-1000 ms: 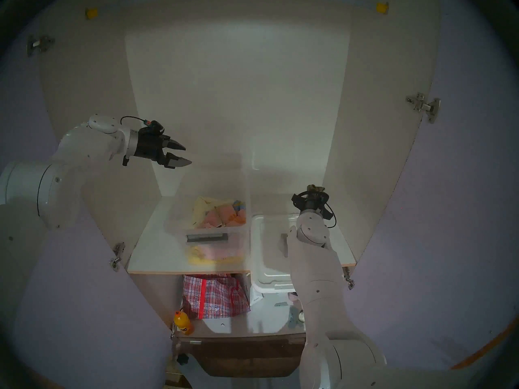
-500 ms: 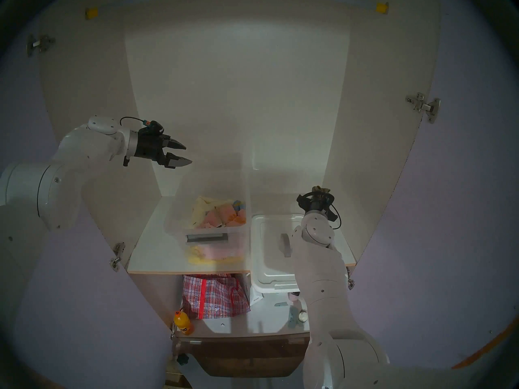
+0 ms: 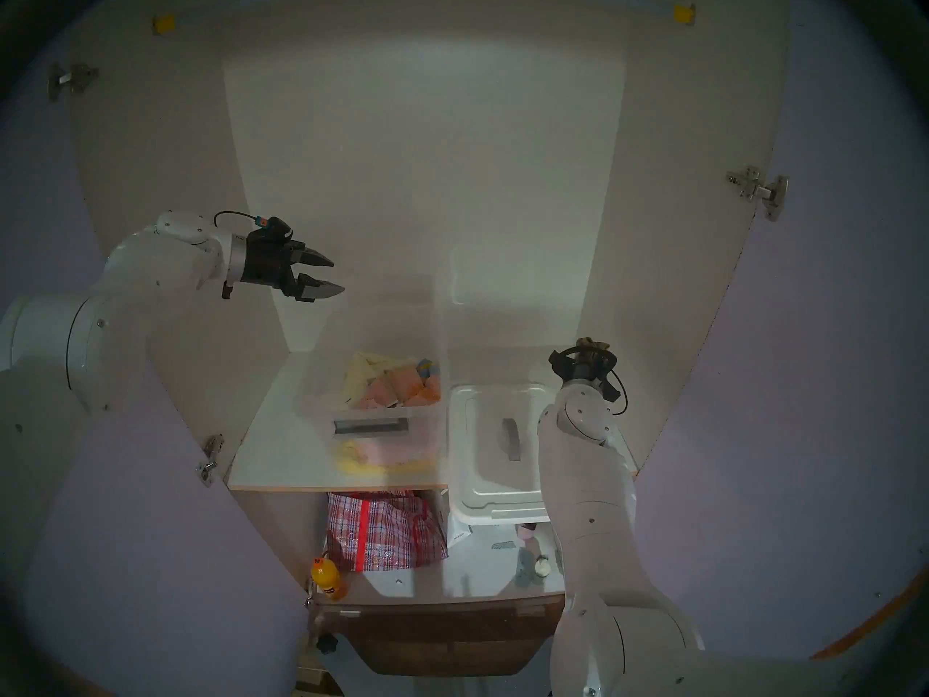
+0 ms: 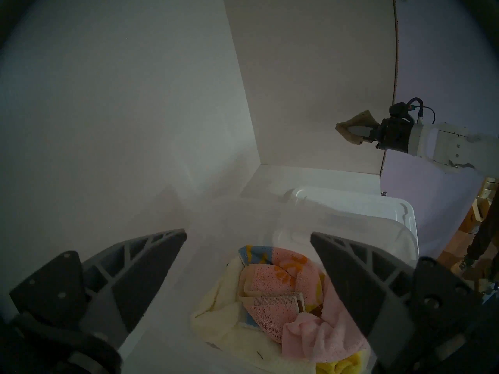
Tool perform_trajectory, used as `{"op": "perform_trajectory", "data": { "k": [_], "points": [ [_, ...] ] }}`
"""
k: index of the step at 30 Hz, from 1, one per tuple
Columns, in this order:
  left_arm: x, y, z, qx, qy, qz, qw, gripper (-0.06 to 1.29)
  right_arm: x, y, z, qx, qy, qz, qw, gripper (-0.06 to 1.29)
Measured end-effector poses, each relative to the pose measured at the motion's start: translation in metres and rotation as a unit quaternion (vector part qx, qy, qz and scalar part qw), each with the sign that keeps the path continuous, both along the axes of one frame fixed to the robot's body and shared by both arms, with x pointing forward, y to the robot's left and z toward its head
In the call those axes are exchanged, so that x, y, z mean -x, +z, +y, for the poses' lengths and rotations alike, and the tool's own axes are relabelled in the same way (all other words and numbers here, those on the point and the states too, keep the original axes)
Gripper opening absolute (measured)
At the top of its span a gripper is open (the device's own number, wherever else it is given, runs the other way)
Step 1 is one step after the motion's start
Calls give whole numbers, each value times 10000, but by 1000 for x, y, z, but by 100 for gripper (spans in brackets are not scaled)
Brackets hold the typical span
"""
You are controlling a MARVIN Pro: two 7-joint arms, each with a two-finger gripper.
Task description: Take socks out of the storage bin, place them on top of the cabinet, and put the lid back on the bin
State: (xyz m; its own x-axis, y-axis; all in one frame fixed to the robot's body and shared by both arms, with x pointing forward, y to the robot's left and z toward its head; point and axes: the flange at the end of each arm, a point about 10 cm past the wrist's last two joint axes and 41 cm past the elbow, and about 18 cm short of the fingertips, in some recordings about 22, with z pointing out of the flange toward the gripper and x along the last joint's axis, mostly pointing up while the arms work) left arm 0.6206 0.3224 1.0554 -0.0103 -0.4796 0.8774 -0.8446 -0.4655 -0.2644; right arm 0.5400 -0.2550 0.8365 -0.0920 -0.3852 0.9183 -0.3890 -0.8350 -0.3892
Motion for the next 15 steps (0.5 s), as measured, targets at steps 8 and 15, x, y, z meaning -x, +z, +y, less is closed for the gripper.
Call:
{"op": "perform_trajectory", "data": {
  "k": [8, 15],
  "points": [
    [0, 0, 0, 31, -18, -50, 10000, 124, 1, -4, 2, -83, 2, 47, 10000, 10],
    [0, -1, 0, 65, -36, -104, 9999, 124, 4, -16, 10, -230, -1, 214, 9995, 10]
  ]
}}
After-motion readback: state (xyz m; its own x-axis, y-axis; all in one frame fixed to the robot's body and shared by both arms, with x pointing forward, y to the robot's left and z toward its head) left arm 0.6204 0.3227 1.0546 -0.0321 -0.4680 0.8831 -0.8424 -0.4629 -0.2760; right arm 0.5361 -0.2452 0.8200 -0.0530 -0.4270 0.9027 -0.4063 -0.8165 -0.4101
